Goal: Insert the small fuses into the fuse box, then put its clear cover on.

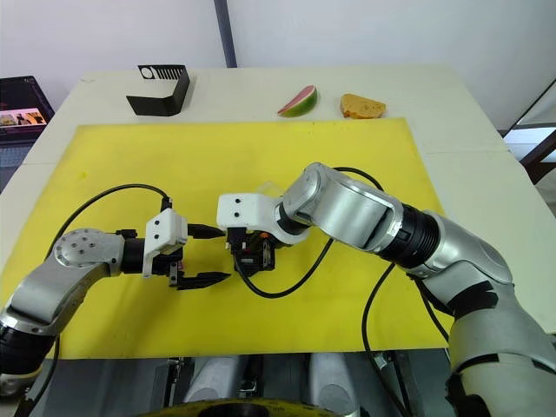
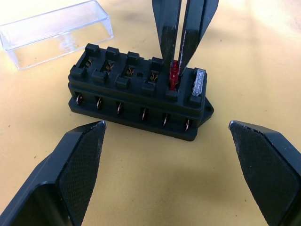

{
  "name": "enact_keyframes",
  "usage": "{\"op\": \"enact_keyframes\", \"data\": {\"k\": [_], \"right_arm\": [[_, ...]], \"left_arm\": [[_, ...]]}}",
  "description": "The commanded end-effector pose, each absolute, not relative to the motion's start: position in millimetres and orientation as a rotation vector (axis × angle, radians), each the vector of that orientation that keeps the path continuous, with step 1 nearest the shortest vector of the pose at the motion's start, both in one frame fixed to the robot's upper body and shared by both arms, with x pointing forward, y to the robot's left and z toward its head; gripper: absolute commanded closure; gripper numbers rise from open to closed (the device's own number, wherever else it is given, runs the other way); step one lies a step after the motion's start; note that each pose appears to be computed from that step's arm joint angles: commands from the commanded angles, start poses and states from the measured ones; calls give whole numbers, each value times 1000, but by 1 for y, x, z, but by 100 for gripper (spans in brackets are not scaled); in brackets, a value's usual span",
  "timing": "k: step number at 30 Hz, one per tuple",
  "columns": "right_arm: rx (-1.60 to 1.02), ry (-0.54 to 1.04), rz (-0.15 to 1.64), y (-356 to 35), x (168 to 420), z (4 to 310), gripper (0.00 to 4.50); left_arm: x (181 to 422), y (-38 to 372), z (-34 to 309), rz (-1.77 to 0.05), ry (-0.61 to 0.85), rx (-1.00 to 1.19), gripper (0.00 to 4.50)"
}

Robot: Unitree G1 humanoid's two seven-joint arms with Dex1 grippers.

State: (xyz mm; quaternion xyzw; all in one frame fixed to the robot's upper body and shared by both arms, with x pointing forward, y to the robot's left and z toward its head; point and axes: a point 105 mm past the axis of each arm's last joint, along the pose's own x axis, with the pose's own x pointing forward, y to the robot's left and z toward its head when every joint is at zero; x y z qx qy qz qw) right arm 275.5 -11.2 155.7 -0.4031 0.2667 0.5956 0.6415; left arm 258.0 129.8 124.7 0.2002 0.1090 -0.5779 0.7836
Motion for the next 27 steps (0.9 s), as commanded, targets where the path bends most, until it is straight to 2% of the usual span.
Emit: {"op": "enact_keyframes", "data": {"k": [1, 14, 27], "right_arm": [[-954, 657, 1322, -18, 277, 144, 450], [-1048, 567, 1315, -13, 273, 149, 450], [-957, 603, 1326, -10, 274, 150, 450]], "left_arm": [[255, 126, 129, -1253, 207, 450, 10], [256, 130, 118, -1245, 256, 423, 10], [261, 137, 121, -1230, 266, 430, 10]]}}
